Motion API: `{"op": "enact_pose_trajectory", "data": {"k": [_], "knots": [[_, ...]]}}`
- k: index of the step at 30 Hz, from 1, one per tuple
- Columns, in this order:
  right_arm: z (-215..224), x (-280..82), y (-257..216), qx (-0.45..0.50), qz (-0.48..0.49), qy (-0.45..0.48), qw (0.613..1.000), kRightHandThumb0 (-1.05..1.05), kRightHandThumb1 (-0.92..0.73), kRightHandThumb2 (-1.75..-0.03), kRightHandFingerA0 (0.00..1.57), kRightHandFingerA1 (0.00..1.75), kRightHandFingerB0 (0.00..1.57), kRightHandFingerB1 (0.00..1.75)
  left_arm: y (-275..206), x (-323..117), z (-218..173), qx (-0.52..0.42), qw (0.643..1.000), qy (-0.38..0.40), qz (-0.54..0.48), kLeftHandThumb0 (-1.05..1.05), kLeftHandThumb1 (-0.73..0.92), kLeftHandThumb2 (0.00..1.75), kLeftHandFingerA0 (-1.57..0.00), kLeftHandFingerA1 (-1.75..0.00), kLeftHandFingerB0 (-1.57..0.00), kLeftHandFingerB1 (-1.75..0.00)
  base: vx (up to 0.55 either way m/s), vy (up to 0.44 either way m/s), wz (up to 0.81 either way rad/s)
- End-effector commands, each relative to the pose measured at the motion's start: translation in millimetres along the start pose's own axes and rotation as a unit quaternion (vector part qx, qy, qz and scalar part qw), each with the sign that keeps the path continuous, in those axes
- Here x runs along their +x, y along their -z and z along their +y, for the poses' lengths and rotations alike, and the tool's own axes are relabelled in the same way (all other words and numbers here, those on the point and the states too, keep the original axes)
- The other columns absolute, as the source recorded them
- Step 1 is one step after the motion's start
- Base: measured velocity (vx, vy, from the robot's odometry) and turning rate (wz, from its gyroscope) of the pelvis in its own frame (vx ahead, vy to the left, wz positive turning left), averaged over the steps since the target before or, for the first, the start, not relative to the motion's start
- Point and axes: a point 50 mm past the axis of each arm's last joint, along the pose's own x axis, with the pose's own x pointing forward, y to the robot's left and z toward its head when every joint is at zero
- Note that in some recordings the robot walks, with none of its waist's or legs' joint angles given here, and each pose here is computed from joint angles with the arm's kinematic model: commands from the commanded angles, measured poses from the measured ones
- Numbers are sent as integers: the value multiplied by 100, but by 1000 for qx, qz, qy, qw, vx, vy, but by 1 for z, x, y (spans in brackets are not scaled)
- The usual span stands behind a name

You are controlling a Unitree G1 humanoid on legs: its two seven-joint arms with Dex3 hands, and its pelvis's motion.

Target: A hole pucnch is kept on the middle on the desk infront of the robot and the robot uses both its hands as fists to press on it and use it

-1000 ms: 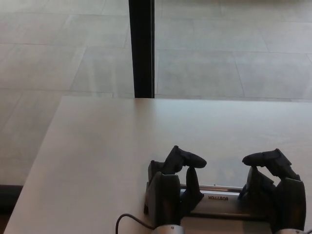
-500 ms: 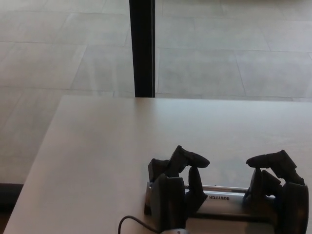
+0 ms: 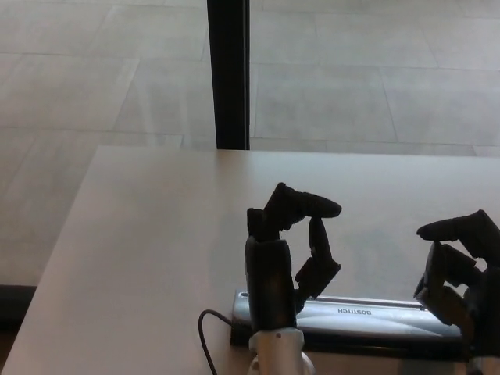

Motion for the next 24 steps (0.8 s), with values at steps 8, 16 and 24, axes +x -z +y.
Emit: {"op": "enact_pose_trajectory", "data": {"k": [8, 16, 24], "knots": [[-138, 54, -119, -109, 87, -88, 986, -22, -70, -85, 97, 175, 74, 122, -76, 53, 117, -78, 971, 173, 143, -26, 68, 103, -90, -175, -67, -143, 0, 0, 0], [-272, 28, -146, -79, 122, 220, 964, -31, -46, -104, 106, 175, 99, 85, -87, 48, 245, -17, 989, -36, 145, -26, 85, 67, -85, -175, -52, -167, 0, 0, 0], [-350, -58, -122, -88, 169, 434, 880, -46, -71, -73, 91, 158, 80, 81, -74, -25, 367, 56, 923, -315, 212, -43, 58, 76, -105, -172, -94, -122, 0, 0, 0]]}}
